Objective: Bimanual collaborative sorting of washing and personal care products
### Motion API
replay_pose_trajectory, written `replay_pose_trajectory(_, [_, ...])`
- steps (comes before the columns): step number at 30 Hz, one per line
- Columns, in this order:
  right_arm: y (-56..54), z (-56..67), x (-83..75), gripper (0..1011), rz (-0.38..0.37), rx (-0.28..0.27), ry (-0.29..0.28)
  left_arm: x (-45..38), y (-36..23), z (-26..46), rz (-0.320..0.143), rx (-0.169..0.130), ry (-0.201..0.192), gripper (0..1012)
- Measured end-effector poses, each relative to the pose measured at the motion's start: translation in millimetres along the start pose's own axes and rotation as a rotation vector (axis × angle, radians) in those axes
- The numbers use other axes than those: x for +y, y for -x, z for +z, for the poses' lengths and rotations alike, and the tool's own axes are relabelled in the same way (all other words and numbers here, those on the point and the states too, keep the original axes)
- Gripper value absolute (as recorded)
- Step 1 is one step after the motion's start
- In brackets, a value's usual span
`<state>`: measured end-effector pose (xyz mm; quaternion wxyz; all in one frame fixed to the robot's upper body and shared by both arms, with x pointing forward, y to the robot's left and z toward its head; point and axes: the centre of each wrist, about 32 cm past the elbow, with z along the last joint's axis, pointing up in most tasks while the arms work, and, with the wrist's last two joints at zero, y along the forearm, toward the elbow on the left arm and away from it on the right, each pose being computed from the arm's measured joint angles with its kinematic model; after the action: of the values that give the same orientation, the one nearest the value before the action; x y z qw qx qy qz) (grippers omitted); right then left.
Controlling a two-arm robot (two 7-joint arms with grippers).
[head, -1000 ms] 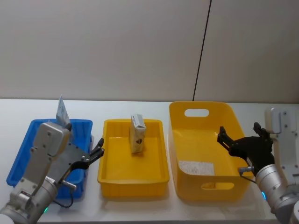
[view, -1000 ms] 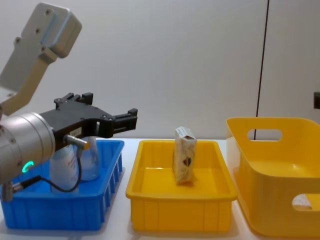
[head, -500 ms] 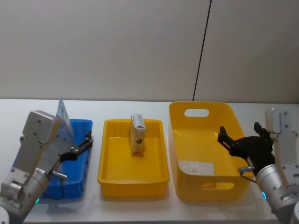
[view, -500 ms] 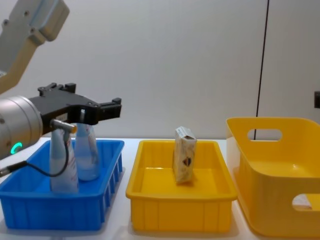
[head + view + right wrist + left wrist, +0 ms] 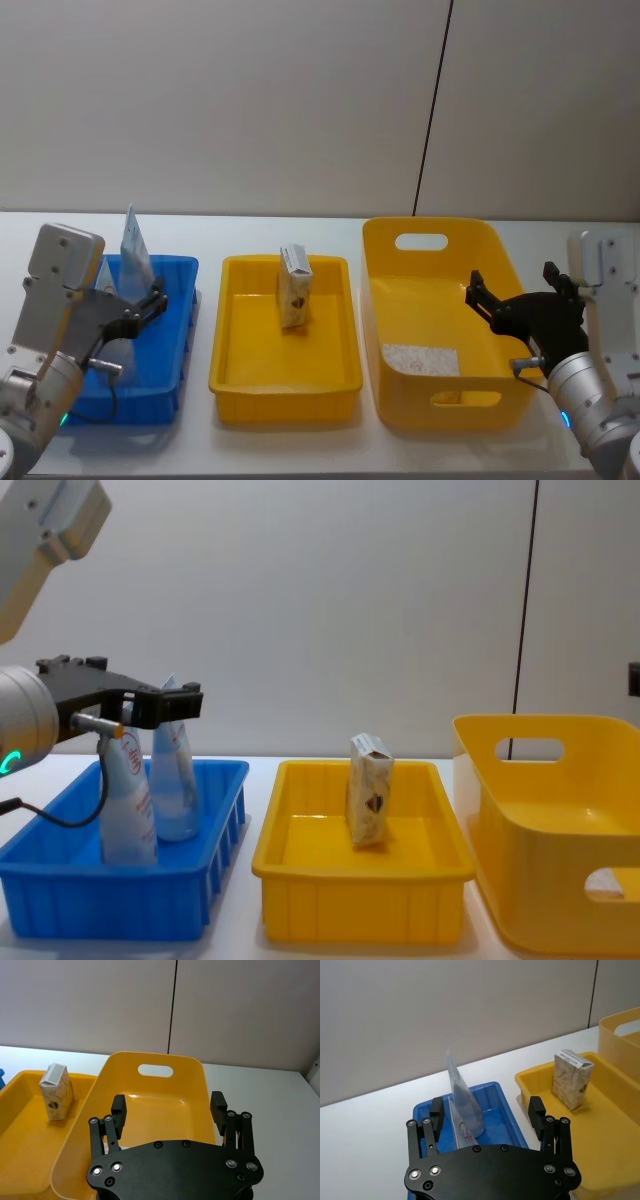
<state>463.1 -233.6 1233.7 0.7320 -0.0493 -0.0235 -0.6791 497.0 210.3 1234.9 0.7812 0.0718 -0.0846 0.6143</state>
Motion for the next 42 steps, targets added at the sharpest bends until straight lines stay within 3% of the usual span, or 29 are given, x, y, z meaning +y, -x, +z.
replay_pose_trajectory(15, [0.0, 0.0, 0.0, 1004, 0.000, 0.000, 0.000, -13.0, -3.0, -7.6, 0.057, 0.071, -0.135, 1001])
replay_pose_trajectory(30, [0.0, -0.1, 0.0, 1004, 0.000, 0.000, 0.000, -34.7, -0.4, -17.1, 0.081, 0.136, -0.201, 1001])
replay_pose_trajectory(34, [0.0, 0.0, 0.0, 1004, 0.000, 0.000, 0.000, -42.3, 1.6, -19.9, 0.086, 0.150, -0.214, 944])
replay_pose_trajectory(42, [0.0, 0.0, 0.0, 1004, 0.000, 0.000, 0.000, -50.4, 4.5, -23.2, 0.093, 0.163, -0.224, 717])
